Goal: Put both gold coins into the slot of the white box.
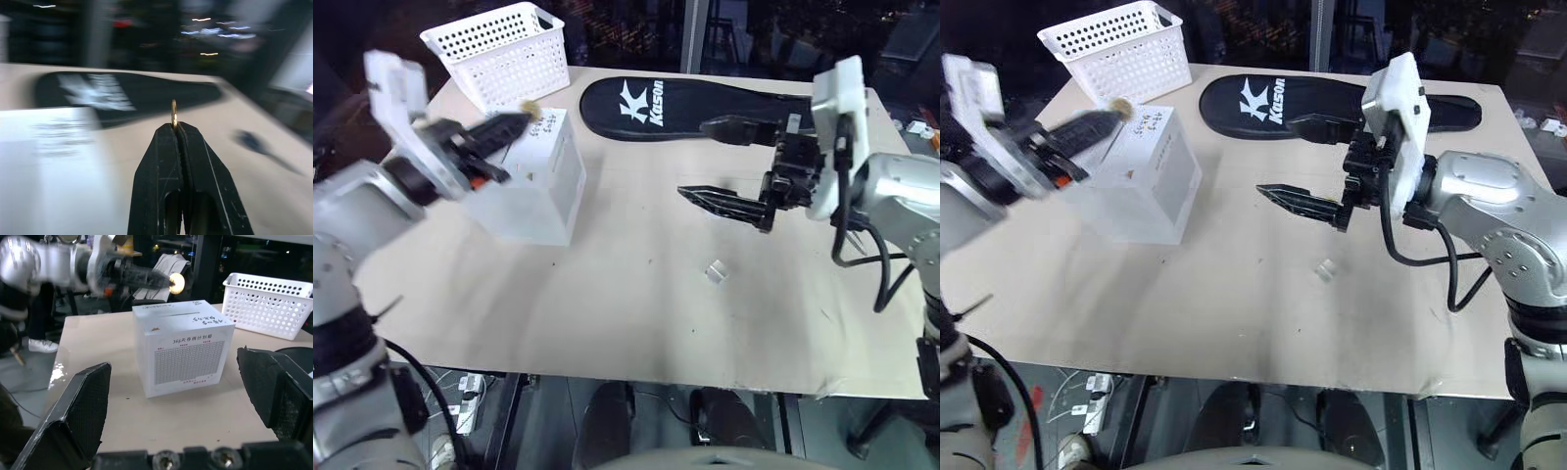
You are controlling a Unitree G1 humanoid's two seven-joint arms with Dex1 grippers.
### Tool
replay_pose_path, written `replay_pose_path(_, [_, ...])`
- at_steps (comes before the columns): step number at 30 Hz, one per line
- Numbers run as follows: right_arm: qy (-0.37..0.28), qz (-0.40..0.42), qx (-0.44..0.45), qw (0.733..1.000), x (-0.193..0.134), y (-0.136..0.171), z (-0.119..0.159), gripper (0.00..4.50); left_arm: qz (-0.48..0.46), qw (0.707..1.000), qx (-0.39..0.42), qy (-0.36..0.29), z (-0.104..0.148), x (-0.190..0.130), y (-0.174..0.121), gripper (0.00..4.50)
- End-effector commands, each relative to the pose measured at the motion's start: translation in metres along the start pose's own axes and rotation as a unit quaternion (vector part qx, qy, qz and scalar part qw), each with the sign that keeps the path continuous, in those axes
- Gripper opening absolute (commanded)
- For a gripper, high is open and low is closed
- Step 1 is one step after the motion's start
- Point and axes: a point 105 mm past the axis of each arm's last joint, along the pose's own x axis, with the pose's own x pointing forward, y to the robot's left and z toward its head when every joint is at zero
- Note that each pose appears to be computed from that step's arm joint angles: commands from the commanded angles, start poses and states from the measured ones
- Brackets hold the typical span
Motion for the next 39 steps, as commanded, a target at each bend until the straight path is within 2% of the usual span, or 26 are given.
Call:
replay_pose_path(1, [-0.02, 0.003, -0.056, 0.998, -0.001, -0.002, 0.016, 4.48, 0.027, 0.998, -0.03, 0.038, 0.013, 0.002, 0.013, 0.0])
replay_pose_path(4, [-0.028, 0.005, -0.067, 0.997, 0.0, -0.002, 0.018, 4.48, 0.048, 0.993, -0.073, 0.073, 0.012, 0.009, 0.024, 0.0])
replay_pose_path(14, [-0.036, -0.004, -0.072, 0.997, 0.011, 0.002, 0.022, 4.48, 0.092, 0.98, -0.084, 0.153, -0.015, 0.022, 0.039, 0.0])
replay_pose_path(21, [-0.039, -0.007, -0.067, 0.997, 0.004, 0.004, 0.024, 4.48, 0.125, 0.975, -0.064, 0.17, -0.019, 0.018, 0.05, 0.0])
replay_pose_path(30, [-0.032, -0.008, -0.056, 0.998, -0.005, 0.003, 0.013, 4.48, 0.12, 0.973, -0.012, 0.199, -0.028, 0.015, 0.041, 0.0])
replay_pose_path(31, [-0.03, -0.008, -0.054, 0.998, -0.005, 0.003, 0.012, 4.5, 0.124, 0.973, -0.004, 0.196, -0.028, 0.013, 0.042, 0.56])
replay_pose_path(32, [-0.029, -0.008, -0.051, 0.998, -0.006, 0.003, 0.01, 4.5, 0.121, 0.975, -0.001, 0.186, -0.024, 0.013, 0.041, 0.71])
replay_pose_path(37, [-0.02, -0.013, -0.037, 0.999, -0.007, 0.002, 0.003, 4.5, 0.1, 0.986, 0.022, 0.133, -0.004, 0.011, 0.033, 3.1])
replay_pose_path(38, [-0.015, -0.018, -0.036, 0.999, -0.008, 0.001, 0.001, 4.5, 0.083, 0.989, 0.022, 0.124, -0.001, 0.01, 0.028, 3.6])
replay_pose_path(39, [0.01, -0.044, -0.018, 0.999, -0.008, -0.007, -0.014, 4.5, -0.006, 0.996, 0.06, 0.068, 0.011, 0.009, -0.002, 4.04])
